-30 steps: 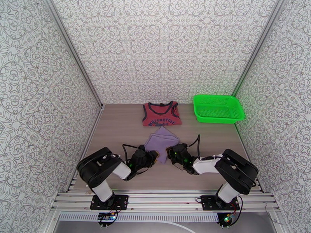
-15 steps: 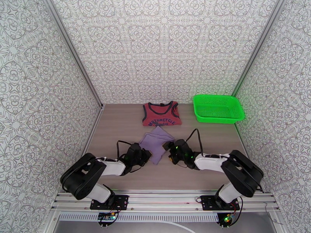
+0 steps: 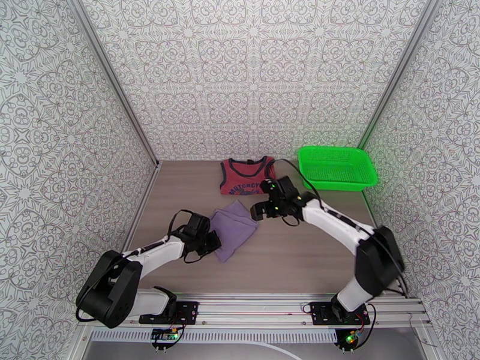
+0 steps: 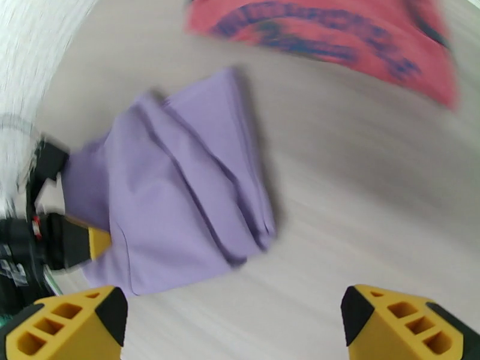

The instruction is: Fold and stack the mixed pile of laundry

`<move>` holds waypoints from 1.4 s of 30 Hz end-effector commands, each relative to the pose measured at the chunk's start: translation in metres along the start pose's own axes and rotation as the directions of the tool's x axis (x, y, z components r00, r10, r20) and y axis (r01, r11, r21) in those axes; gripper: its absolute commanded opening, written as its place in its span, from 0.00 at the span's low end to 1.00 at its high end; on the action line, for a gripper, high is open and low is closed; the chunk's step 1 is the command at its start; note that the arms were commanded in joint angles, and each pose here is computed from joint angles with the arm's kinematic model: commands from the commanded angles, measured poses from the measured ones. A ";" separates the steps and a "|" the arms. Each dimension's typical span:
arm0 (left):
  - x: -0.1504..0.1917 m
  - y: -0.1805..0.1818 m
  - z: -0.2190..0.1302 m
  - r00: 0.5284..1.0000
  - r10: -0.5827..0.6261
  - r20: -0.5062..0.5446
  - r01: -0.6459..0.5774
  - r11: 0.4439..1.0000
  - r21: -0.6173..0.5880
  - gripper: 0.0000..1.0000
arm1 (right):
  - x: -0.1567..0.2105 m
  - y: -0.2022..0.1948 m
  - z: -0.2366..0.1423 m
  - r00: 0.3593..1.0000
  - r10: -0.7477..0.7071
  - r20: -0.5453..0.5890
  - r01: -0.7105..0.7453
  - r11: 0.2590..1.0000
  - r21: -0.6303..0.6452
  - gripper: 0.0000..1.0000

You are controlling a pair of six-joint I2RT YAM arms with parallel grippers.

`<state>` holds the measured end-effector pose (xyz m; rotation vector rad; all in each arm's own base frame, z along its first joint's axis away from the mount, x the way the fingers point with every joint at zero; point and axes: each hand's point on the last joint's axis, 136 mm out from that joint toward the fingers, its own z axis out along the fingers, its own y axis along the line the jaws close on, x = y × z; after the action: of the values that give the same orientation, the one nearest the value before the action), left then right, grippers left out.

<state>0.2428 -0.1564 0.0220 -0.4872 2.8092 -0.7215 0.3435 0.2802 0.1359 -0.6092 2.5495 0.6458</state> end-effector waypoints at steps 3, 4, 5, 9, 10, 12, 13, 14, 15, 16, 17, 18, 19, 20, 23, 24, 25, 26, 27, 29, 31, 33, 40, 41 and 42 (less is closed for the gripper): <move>0.022 0.020 -0.003 0.986 0.092 -0.142 -0.107 0.989 -0.103 0.00 | 0.013 0.007 0.039 0.973 -0.164 -0.160 0.146 0.982 -0.121 0.99; 0.020 0.019 -0.003 0.985 0.105 -0.140 -0.121 0.986 -0.111 0.00 | 0.015 0.004 0.046 0.972 -0.160 -0.172 0.141 0.983 -0.116 0.99; 0.018 0.019 -0.004 0.984 0.116 -0.139 -0.133 0.983 -0.124 0.00 | 0.019 0.002 0.054 0.970 -0.156 -0.184 0.136 0.984 -0.116 0.99; 0.010 0.015 -0.002 0.979 0.150 -0.139 -0.170 0.975 -0.146 0.00 | 0.033 0.003 0.076 0.966 -0.129 -0.222 0.096 0.983 -0.157 0.99; 0.009 0.013 -0.001 0.978 0.156 -0.141 -0.177 0.973 -0.146 0.00 | 0.037 0.005 0.081 0.966 -0.125 -0.228 0.087 0.982 -0.170 0.99; 0.002 0.012 0.001 0.977 0.174 -0.126 -0.195 0.966 -0.171 0.00 | 0.042 0.011 0.089 0.966 -0.114 -0.233 0.069 0.979 -0.191 0.99; 0.000 0.012 0.002 0.975 0.181 -0.125 -0.202 0.963 -0.178 0.00 | 0.043 0.014 0.093 0.966 -0.108 -0.233 0.060 0.978 -0.202 0.99; -0.001 0.011 0.002 0.974 0.186 -0.125 -0.207 0.961 -0.183 0.03 | 0.045 0.017 0.096 0.967 -0.100 -0.235 0.050 0.976 -0.212 0.99; -0.003 0.011 0.003 0.974 0.190 -0.124 -0.211 0.959 -0.189 0.07 | 0.047 0.019 0.098 0.967 -0.098 -0.236 0.046 0.975 -0.217 0.99; -0.005 0.011 0.004 0.974 0.191 -0.124 -0.213 0.957 -0.198 0.12 | 0.048 0.022 0.100 0.967 -0.094 -0.238 0.040 0.974 -0.223 0.99; -0.007 0.011 0.005 0.974 0.193 -0.121 -0.215 0.955 -0.204 0.16 | 0.049 0.025 0.102 0.966 -0.090 -0.242 0.033 0.973 -0.229 0.99; -0.008 0.012 0.005 0.973 0.195 -0.121 -0.217 0.954 -0.209 0.20 | 0.051 0.027 0.104 0.966 -0.088 -0.245 0.030 0.972 -0.231 0.99; -0.009 0.013 0.006 0.974 0.195 -0.117 -0.217 0.952 -0.214 0.25 | 0.052 0.029 0.106 0.965 -0.084 -0.249 0.025 0.973 -0.231 0.99; -0.011 0.013 0.006 0.974 0.196 -0.114 -0.217 0.952 -0.218 0.30 | 0.055 0.031 0.108 0.963 -0.083 -0.256 0.022 0.973 -0.231 0.99; -0.015 0.016 0.007 0.976 0.191 -0.102 -0.210 0.951 -0.228 0.43 | 0.061 0.034 0.111 0.962 -0.077 -0.263 0.017 0.974 -0.224 0.99; -0.017 0.016 0.007 0.977 0.189 -0.096 -0.206 0.952 -0.227 0.46 | 0.063 0.034 0.112 0.961 -0.073 -0.265 0.013 0.975 -0.220 0.98; -0.019 0.017 0.007 0.978 0.187 -0.088 -0.202 0.953 -0.227 0.49 | 0.066 0.033 0.113 0.961 -0.067 -0.270 0.007 0.977 -0.215 0.96; -0.022 0.017 0.007 0.980 0.182 -0.080 -0.196 0.954 -0.226 0.53 | 0.067 0.031 0.114 0.960 -0.059 -0.272 0.003 0.979 -0.204 0.95; -0.023 0.018 0.007 0.981 0.179 -0.074 -0.191 0.955 -0.225 0.56 | 0.069 0.029 0.114 0.960 -0.054 -0.275 0.000 0.981 -0.193 0.93; -0.026 0.019 0.007 0.984 0.170 -0.062 -0.179 0.958 -0.223 0.62 | 0.070 0.025 0.115 0.959 -0.047 -0.278 -0.001 0.985 -0.170 0.90; -0.026 0.022 0.006 0.986 0.157 -0.057 -0.166 0.960 -0.227 0.65 | 0.071 0.021 0.115 0.960 -0.039 -0.278 -0.003 0.989 -0.148 0.87; -0.024 0.026 0.007 0.989 0.138 -0.054 -0.147 0.961 -0.233 0.69 | 0.070 0.019 0.116 0.961 -0.031 -0.276 -0.007 0.991 -0.132 0.83; -0.011 0.052 0.001 0.998 0.046 -0.039 -0.055 0.959 -0.279 0.83 | 0.072 0.014 0.124 0.955 0.021 -0.296 -0.052 0.994 -0.099 0.55; -0.011 0.053 0.000 0.999 0.039 -0.035 -0.047 0.959 -0.280 0.86 | 0.074 0.014 0.125 0.954 0.027 -0.300 -0.060 0.993 -0.101 0.54; -0.011 0.055 -0.002 0.999 0.034 -0.031 -0.041 0.958 -0.283 0.90 | 0.076 0.014 0.126 0.952 0.034 -0.303 -0.068 0.992 -0.102 0.54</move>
<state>0.2689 -0.1412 0.0275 -0.3297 2.8438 -0.5191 0.3261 0.3427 0.0302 -0.7723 2.7248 0.8122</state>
